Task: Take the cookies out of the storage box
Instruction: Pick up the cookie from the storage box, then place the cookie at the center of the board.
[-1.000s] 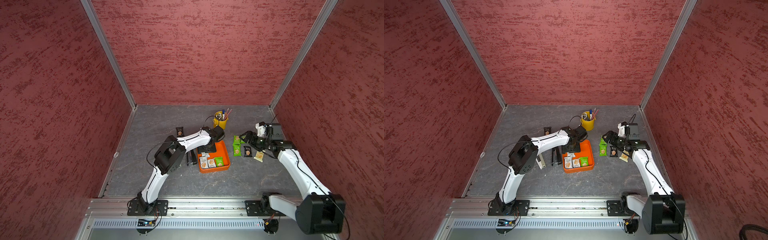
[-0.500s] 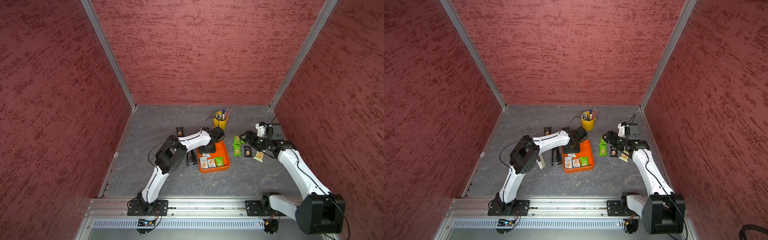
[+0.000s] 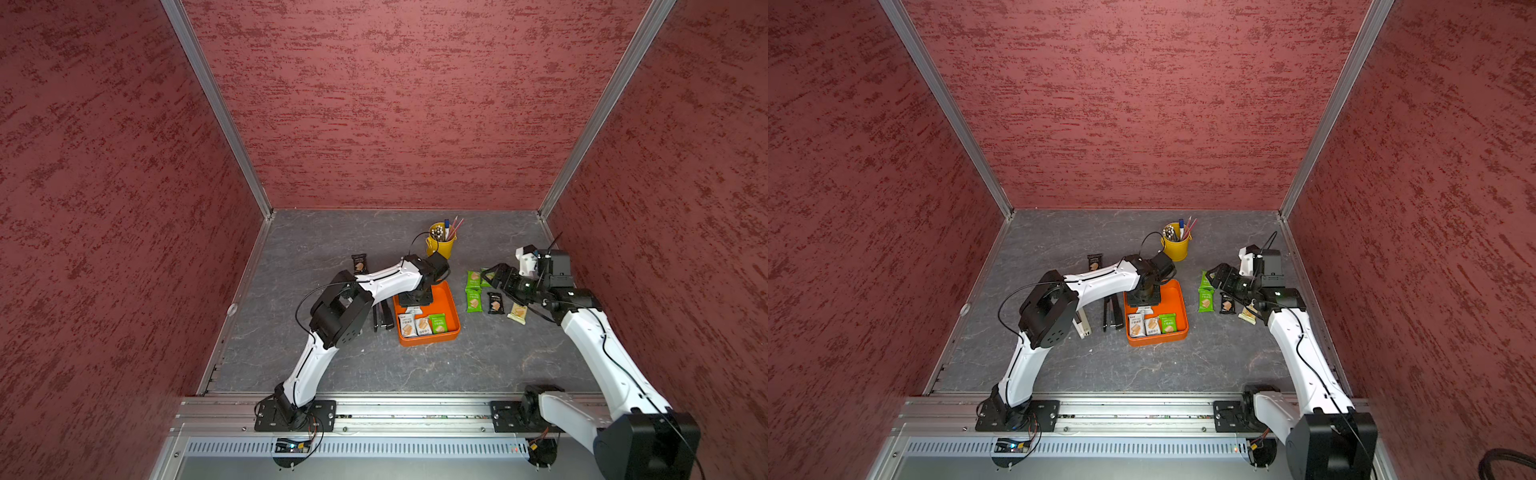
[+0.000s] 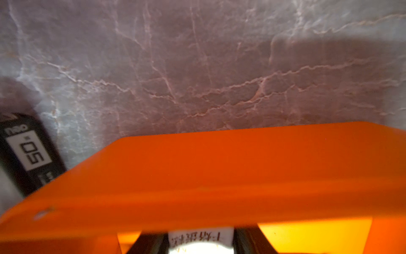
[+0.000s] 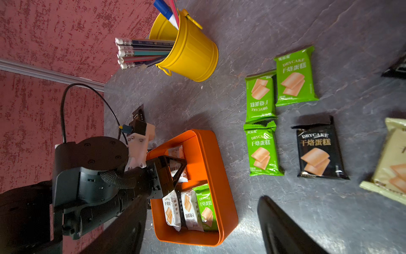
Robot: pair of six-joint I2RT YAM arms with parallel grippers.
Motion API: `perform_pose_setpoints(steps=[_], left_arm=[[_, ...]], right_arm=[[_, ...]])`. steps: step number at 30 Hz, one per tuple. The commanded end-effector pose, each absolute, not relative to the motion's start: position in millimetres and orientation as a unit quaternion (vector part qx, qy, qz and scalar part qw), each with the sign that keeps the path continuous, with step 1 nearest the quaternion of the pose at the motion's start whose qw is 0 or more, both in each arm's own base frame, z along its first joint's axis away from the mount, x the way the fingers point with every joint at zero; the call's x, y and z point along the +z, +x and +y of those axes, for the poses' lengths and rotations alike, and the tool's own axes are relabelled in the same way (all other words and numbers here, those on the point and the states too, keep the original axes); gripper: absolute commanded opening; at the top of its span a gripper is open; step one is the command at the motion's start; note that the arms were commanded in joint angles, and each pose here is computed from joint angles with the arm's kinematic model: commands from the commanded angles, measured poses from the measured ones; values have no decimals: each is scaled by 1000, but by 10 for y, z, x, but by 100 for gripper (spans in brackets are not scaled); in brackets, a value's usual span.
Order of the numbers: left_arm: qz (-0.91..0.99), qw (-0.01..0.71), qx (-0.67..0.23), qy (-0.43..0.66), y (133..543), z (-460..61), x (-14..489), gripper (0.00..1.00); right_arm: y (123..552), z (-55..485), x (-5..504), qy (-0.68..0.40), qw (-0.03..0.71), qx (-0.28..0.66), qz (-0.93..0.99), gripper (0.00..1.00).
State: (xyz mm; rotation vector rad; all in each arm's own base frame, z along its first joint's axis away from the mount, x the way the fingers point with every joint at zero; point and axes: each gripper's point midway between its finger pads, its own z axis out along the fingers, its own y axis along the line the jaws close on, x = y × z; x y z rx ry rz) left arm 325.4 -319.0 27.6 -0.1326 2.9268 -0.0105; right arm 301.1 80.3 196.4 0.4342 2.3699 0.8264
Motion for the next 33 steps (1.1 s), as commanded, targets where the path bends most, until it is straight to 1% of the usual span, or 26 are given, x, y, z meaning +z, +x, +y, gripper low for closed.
perform_pose_setpoints(steps=[1, 12, 20, 24, 29, 33], left_arm=[[990, 133, -33, -39, 3280, -3276, 564, 45], [981, 171, -71, -57, 3247, -3269, 1095, 45], [976, 190, -73, -73, 3361, -2967, 1253, 45], [976, 189, -78, -81, 3517, -2722, 1257, 45], [973, 191, -84, -96, 3808, -2393, 1258, 45], [973, 193, -87, -96, 4052, -2226, 1226, 45]], right_arm=[[2921, 786, 1932, 169, 287, 308, 891, 83], [2852, 938, 2039, 153, 279, 356, 879, 83], [2828, 1081, 1919, 150, 237, 396, 874, 81], [2860, 1123, 1876, 157, 230, 408, 869, 80], [2935, 1196, 1852, 157, 227, 409, 869, 80], [3024, 1235, 1879, 160, 232, 404, 870, 79]])
